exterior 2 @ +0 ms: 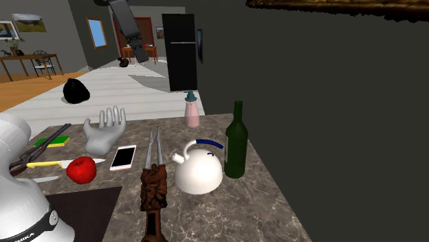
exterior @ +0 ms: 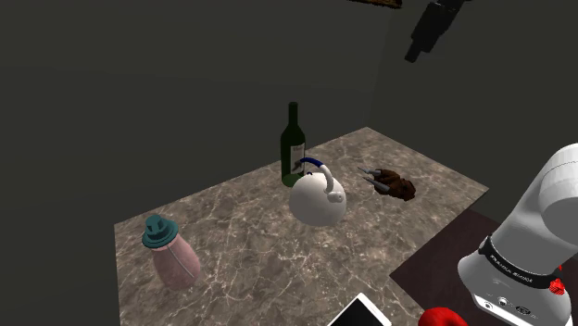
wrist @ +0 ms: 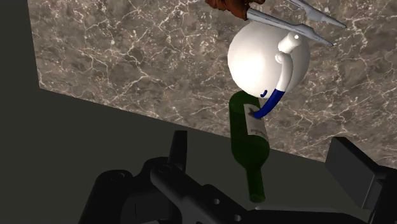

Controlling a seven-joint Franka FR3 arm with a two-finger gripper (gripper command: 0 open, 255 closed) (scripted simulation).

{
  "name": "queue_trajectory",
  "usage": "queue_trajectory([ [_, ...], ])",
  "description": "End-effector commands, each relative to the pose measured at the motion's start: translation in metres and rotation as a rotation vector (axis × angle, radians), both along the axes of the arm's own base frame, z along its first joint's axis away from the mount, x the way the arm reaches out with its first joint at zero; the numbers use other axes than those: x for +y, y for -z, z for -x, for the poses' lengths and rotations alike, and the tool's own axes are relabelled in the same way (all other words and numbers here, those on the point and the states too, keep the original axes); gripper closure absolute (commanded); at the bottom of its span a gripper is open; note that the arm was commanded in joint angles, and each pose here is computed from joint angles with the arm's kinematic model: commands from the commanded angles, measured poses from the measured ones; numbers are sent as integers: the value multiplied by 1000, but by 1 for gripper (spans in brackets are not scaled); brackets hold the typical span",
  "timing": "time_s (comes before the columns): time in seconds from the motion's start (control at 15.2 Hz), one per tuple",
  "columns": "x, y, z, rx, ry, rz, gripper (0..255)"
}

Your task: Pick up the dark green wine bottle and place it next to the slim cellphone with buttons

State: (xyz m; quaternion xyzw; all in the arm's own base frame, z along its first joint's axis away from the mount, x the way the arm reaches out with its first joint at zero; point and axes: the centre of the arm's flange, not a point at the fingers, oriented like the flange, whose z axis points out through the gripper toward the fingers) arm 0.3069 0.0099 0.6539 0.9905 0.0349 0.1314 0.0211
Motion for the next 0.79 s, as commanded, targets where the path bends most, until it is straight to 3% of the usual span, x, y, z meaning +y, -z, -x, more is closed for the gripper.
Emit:
queue_trajectory([
  [0.0, 0, 0, 0, 0, 0, 0, 0],
  [0.73, 41, 60, -134, 71, 47, -23, 0],
])
